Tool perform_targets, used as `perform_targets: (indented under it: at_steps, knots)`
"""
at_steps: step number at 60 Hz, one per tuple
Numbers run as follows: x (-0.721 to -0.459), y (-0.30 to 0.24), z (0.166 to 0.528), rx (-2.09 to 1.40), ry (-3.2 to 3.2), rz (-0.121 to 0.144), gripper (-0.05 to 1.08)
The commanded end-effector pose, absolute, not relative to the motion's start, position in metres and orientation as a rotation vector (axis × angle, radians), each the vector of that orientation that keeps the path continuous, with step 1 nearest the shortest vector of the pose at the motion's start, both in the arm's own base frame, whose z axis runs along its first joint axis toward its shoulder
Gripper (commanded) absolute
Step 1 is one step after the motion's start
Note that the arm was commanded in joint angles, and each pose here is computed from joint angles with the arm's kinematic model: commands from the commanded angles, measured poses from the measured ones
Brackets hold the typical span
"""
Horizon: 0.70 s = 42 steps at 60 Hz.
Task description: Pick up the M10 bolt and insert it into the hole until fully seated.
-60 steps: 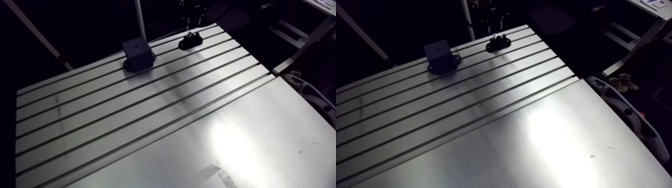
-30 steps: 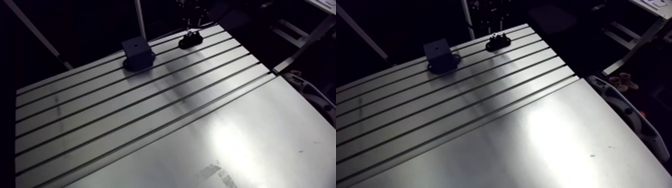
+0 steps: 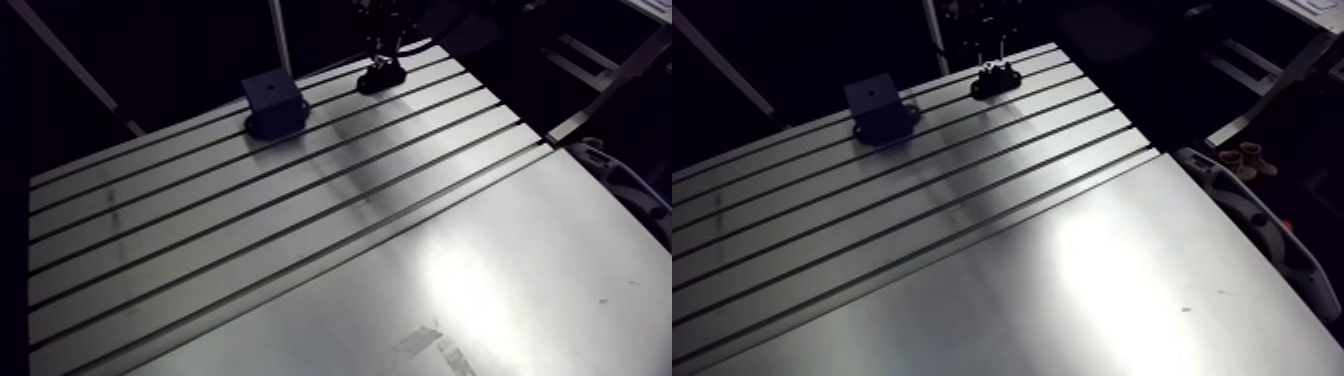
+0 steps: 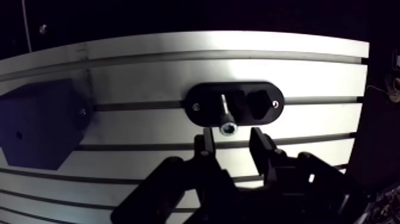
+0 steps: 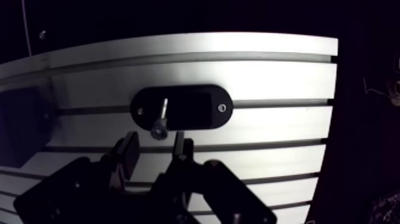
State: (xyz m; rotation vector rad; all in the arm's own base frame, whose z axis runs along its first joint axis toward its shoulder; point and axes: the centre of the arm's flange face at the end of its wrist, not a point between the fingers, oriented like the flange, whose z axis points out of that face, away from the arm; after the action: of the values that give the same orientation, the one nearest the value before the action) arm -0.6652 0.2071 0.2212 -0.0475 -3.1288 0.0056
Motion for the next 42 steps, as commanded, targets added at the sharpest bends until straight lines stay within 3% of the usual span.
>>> perform_targets:
  at_steps: [1,42]
  knots:
    - [-0.6667,0.208,0.2156,-0.059,-3.134,0.009,0.55]
    - [-0.6673,0.207,0.2066,-0.083,-3.145,0.019,0.58]
